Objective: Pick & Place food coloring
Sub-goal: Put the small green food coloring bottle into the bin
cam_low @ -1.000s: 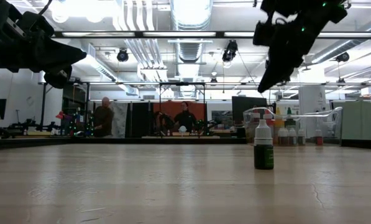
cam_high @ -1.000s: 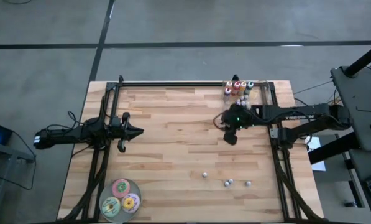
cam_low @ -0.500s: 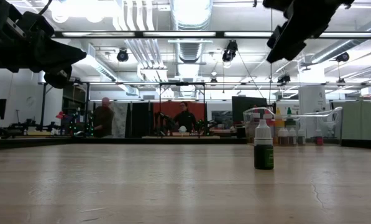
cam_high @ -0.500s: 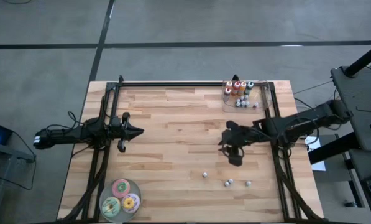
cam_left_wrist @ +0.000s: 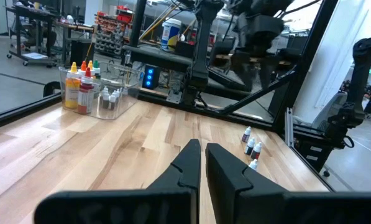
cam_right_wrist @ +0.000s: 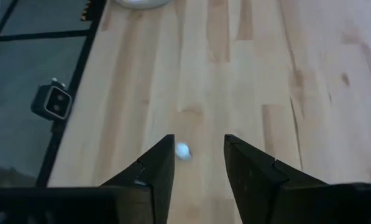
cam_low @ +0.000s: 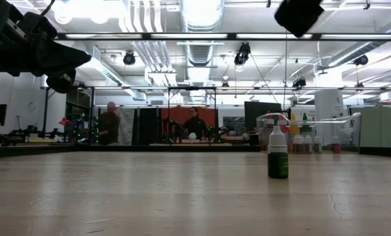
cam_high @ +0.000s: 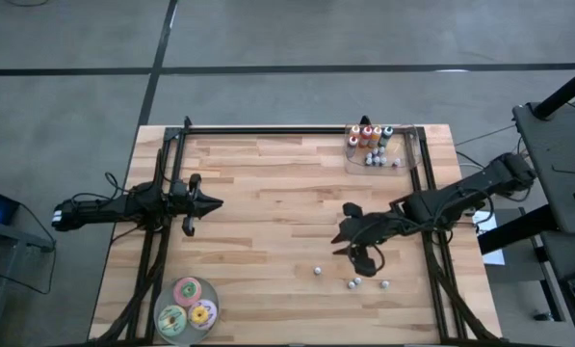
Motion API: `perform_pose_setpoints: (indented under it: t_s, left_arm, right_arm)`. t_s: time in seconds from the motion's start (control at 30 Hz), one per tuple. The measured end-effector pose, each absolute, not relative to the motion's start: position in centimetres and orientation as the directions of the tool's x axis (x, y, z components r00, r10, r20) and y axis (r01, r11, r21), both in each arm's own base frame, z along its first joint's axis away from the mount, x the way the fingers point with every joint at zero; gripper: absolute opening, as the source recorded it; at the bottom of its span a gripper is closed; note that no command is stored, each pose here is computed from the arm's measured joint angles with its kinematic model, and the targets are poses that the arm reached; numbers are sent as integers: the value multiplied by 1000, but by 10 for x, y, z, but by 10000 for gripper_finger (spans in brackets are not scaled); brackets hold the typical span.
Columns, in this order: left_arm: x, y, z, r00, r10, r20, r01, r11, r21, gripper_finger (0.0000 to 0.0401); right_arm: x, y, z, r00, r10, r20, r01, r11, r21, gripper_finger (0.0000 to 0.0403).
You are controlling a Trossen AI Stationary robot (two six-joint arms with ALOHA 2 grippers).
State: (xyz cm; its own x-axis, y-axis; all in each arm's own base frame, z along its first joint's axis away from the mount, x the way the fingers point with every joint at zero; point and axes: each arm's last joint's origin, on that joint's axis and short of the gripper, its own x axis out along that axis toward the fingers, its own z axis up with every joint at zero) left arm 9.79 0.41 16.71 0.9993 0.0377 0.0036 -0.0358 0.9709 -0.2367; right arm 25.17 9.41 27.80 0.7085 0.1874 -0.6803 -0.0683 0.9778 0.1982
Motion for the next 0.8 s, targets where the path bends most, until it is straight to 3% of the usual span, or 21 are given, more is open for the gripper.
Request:
perform_pose_setpoints:
  t_s: [0.5,0.8]
  left_arm:
    - [98,4,167,999,37,4,-35,971,-237,0]
    - [98,4,167,999,38,4,-36,971,-237,0]
  right_arm:
    - [310,118,291,659,181,-730,-109,983,145,163]
    - [317,121,287,620,192,-761,-118,981,151,193]
